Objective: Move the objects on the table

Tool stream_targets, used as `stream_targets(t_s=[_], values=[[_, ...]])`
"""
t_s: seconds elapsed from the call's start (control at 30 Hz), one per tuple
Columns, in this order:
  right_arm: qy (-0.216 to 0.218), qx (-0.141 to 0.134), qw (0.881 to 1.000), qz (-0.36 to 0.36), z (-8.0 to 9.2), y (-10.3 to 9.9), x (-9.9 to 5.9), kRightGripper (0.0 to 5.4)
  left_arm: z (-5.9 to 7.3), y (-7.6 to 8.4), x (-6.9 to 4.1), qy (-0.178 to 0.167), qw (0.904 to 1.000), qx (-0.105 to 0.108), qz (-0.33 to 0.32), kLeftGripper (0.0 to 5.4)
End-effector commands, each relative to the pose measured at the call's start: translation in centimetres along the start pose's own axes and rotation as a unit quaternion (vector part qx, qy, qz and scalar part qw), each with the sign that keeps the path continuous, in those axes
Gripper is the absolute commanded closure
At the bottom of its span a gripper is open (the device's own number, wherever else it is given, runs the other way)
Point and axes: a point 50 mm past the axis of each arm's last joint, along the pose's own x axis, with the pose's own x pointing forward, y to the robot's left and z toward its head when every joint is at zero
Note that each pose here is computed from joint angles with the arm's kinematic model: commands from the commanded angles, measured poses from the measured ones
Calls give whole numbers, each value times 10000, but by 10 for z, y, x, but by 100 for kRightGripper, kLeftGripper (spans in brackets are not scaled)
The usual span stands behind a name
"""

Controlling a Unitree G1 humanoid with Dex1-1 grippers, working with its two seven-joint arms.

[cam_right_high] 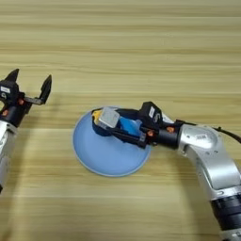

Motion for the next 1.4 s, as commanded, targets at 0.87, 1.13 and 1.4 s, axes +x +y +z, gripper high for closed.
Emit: stream_targets(t_s=[0.87, 1.13, 1.4], values=[[1714, -97, 9350, -3104, -20, -77, -101, 292, 7, 6, 5, -188, 9993, 236, -216, 0], [2335, 164, 9175, -3214, -54, -79, -111, 292, 7, 4, 3, -202, 9990, 271, -279, 0], [2320, 299, 9225, -3070, -63, -76, -110, 292, 7, 4, 2, -203, 9989, 284, -303, 0]])
